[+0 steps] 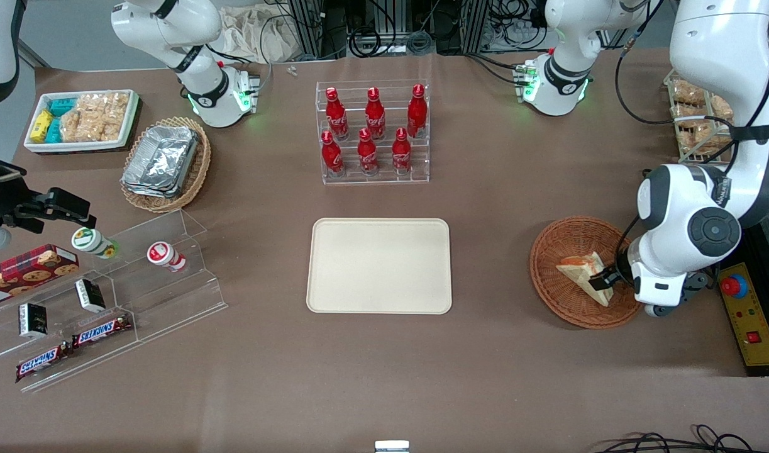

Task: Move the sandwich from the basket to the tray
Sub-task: 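Close the left gripper on the sandwich's crust edge, then lift the sandwich and carry it with the left gripper over the cream tray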

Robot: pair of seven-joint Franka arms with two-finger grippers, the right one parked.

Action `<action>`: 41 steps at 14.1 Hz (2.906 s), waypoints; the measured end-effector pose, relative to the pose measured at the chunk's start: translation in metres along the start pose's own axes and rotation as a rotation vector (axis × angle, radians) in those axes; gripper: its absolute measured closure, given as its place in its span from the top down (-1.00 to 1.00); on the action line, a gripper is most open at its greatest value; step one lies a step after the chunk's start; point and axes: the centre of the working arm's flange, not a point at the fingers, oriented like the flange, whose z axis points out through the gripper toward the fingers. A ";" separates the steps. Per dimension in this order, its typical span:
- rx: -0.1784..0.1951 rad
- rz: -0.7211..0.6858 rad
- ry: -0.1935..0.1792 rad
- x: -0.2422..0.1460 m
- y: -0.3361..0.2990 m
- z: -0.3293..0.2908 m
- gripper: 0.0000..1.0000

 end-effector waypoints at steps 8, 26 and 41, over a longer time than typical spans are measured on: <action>-0.029 -0.079 -0.023 0.004 0.003 0.016 1.00; -0.031 -0.116 -0.044 -0.007 0.003 0.068 0.45; 0.054 -0.002 -0.124 -0.017 0.032 -0.133 -0.64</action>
